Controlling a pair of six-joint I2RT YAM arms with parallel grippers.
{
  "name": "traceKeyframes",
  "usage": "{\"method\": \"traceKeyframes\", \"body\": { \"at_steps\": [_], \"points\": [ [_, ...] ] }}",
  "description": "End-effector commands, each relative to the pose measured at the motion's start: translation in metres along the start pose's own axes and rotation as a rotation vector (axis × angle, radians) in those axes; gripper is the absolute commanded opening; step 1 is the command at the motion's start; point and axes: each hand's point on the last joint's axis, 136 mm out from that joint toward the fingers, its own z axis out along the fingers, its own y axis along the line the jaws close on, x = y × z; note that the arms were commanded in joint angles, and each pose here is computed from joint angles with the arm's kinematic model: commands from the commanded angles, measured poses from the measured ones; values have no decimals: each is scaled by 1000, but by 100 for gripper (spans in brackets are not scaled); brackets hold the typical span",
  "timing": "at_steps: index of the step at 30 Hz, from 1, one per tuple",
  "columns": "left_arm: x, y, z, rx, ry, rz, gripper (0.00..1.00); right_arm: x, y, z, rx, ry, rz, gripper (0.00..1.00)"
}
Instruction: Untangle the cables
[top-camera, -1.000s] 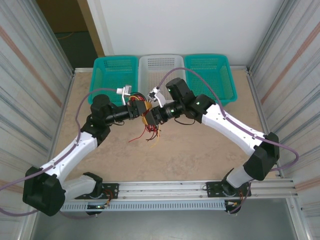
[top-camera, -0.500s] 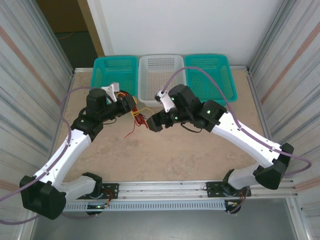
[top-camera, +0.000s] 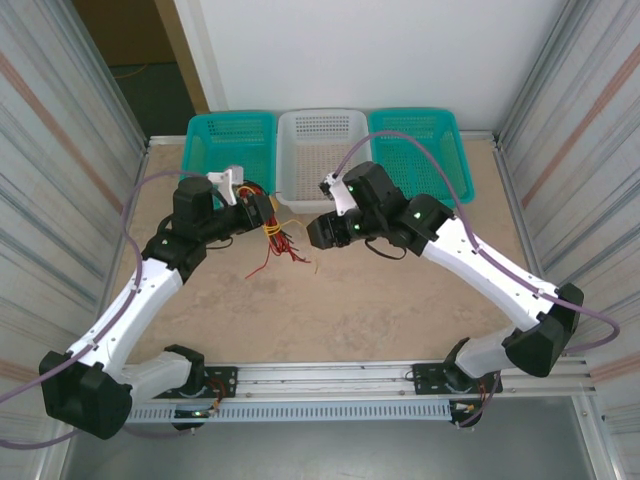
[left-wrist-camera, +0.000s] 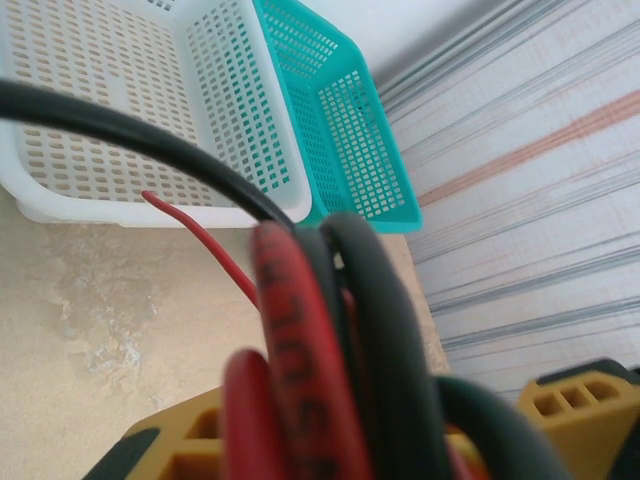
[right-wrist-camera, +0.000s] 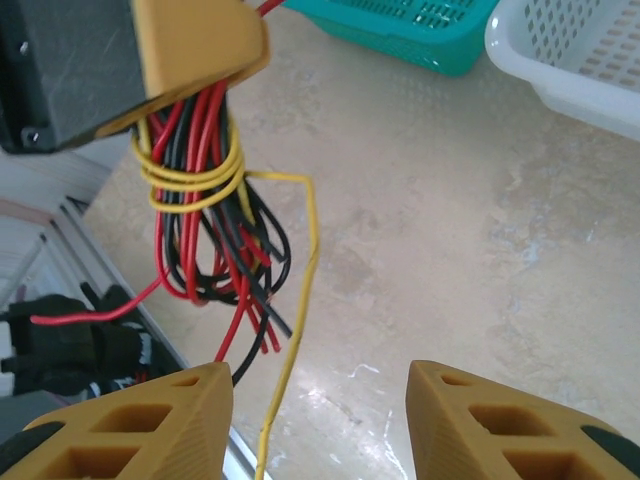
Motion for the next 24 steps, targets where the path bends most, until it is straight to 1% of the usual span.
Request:
{"method": "traceKeyframes", "body": {
  "at_steps": [1, 4, 6, 8, 11, 15, 16, 17, 21, 22, 24],
  "points": [
    [-15, -29, -14, 85, -54, 93, 0, -3, 10, -1, -117, -15, 74, 53],
    [-13, -28, -14, 84, -51, 93, 0, -3, 8, 0, -156, -7, 107, 55],
    [-13, -26, -13, 82, -52, 89, 0, 1, 10, 4, -177, 18, 106, 51],
    [-13, -27, -13, 89, -54, 86, 0, 6, 14, 9, -189, 49, 97, 42],
    [-13, -27, -11, 98, -53, 84, 0, 14, 12, 16, -168, 87, 87, 33],
    [-12, -26, -7, 100, -45, 73, 0, 15, 11, 18, -177, 92, 87, 34],
    [-12, -25, -7, 101, -44, 70, 0, 15, 12, 19, -183, 95, 84, 32],
    [-12, -25, -6, 100, -45, 68, 0, 16, 12, 19, -182, 98, 83, 29],
    [-12, -24, -5, 102, -46, 62, 0, 15, 7, 18, -165, 92, 70, 4],
    [-12, -24, -5, 101, -43, 60, 0, 15, 5, 17, -159, 86, 72, 0],
    [-11, -25, -4, 107, -34, 60, 0, 11, -2, 13, -151, 71, 78, 0]
  ]
}}
